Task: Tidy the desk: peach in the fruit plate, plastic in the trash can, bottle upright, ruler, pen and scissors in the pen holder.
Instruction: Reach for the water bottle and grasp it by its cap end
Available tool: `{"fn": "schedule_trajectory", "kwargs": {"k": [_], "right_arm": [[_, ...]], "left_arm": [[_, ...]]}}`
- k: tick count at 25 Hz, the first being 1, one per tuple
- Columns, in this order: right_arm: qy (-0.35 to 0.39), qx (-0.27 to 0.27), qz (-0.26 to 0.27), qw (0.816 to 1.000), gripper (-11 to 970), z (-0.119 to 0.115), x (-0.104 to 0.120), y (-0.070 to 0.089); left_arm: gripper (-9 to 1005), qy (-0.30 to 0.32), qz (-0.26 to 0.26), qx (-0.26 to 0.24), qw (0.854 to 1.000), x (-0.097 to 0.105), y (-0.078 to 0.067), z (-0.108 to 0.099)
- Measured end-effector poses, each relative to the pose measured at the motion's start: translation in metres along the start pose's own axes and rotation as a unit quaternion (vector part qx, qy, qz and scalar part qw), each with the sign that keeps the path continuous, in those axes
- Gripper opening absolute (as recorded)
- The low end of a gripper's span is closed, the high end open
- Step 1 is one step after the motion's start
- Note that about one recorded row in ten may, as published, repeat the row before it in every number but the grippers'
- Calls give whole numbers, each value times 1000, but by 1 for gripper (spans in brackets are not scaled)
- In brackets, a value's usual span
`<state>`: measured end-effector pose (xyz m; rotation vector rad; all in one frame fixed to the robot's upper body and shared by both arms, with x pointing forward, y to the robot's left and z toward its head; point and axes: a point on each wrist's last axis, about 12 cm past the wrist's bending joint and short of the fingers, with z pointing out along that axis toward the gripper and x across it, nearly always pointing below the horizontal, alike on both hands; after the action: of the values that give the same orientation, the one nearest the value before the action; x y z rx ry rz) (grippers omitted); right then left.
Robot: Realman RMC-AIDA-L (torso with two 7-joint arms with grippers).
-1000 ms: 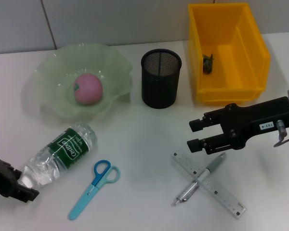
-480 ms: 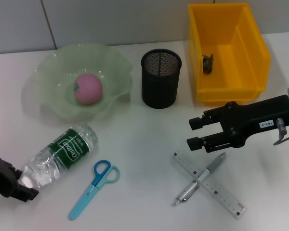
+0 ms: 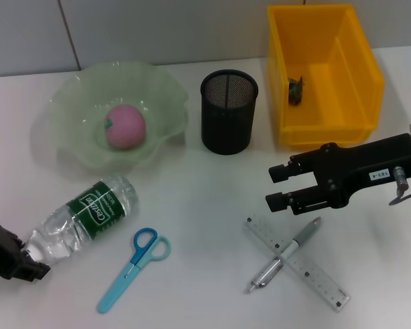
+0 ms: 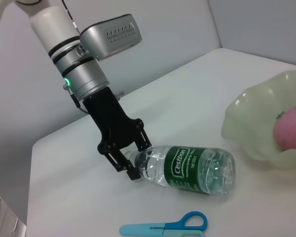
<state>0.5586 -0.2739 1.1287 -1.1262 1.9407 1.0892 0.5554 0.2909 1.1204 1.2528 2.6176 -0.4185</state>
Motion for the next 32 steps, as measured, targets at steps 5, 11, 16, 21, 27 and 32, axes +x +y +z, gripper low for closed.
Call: {"fn": "schedule_trajectory", "kwargs": {"k": [5, 11, 16, 21, 27, 32], "right_arm": [[-1, 0, 0, 1000, 662, 0, 0, 0], [-1, 0, -2, 1000, 662, 0, -2, 0], [-1, -1, -3, 1000, 662, 1, -3, -1], [-1, 0, -5, 1000, 662, 1, -4, -1], [-1, 0, -7, 1000, 662, 1, -6, -1], [-1, 1, -8, 1000, 661, 1, -6, -2]], "left_arm": [[438, -2, 0, -3, 1000, -1, 1, -3], [439, -1, -1, -6, 1000, -1, 2, -6], [439, -8, -4, -6, 1000, -1, 4, -11], [440, -17, -7, -5, 1000, -2, 6, -21], [441, -20, -3, -2, 1000, -5, 7, -26], [442, -23, 0, -2, 1000, -6, 8, -32]]}}
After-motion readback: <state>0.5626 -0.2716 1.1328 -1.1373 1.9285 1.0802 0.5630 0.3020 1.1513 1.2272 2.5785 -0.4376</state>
